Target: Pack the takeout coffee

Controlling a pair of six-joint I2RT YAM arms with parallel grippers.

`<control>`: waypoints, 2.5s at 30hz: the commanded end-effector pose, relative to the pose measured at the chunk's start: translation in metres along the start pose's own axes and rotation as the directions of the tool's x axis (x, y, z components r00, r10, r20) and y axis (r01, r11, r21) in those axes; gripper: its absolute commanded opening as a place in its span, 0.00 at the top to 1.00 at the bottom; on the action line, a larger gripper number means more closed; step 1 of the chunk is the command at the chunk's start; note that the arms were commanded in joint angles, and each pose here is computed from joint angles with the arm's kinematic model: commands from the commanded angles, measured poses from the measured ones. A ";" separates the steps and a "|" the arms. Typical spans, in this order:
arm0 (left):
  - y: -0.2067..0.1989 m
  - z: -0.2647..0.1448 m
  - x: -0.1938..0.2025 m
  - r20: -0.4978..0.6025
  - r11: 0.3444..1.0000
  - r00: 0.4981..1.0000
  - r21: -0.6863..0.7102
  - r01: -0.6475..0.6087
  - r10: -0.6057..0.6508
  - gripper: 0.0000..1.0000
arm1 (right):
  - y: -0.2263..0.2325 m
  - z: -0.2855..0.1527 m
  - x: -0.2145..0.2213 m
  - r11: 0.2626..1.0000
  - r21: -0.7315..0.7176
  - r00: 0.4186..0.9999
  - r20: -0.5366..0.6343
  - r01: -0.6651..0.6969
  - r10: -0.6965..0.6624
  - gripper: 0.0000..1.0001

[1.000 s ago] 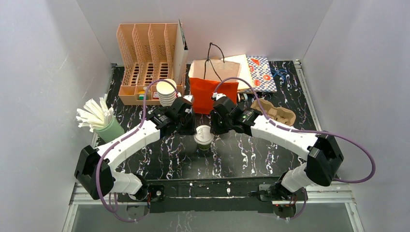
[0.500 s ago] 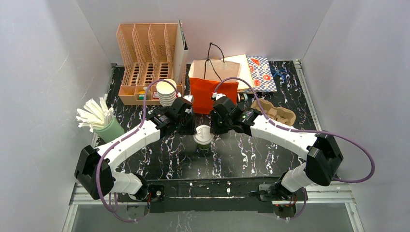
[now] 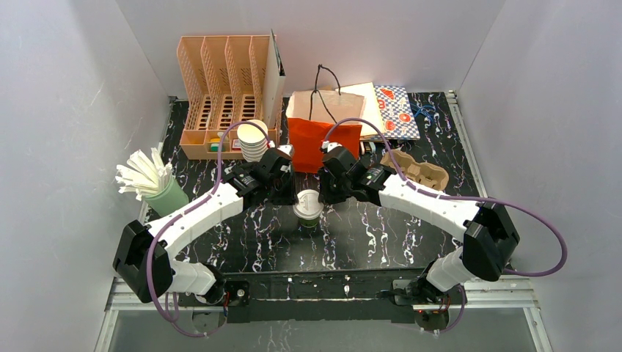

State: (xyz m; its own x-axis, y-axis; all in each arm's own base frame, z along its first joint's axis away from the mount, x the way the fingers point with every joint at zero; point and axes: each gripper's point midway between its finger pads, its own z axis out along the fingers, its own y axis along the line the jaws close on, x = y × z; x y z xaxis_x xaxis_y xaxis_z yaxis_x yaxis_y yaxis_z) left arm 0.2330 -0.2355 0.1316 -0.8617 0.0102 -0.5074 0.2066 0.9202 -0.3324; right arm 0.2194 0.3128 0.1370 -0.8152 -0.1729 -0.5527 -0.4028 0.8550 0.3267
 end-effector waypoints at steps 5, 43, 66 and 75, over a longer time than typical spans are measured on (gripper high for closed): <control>0.009 0.006 0.010 -0.036 0.999 0.999 -0.031 -0.013 0.012 0.89 | -0.013 0.017 0.032 1.000 0.020 0.994 -0.109 -0.003 0.005 0.83; 0.001 -0.004 -0.007 -0.015 0.999 0.999 -0.028 -0.033 0.033 0.87 | 0.004 -0.009 0.004 0.998 -0.056 0.992 -0.122 -0.019 0.012 0.75; 0.000 -0.041 -0.014 0.053 1.000 0.999 -0.006 0.003 -0.003 0.69 | 0.023 -0.025 -0.043 0.969 -0.136 0.978 0.042 0.207 -0.203 0.58; 0.032 -0.060 0.001 0.114 0.996 0.992 -0.065 0.053 -0.045 0.69 | 0.053 -0.055 -0.062 0.848 -0.279 0.890 0.219 0.450 -0.400 0.02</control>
State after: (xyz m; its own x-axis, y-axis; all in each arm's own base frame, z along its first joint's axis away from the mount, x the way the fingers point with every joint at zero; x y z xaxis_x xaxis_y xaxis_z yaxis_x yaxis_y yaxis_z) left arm 0.2159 -0.2045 0.1811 -0.8073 -0.0506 -0.5879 0.1932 0.9188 -0.3443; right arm 0.2284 0.3247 0.1799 -0.6477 -0.3919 -0.6534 -0.6886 0.6680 0.2819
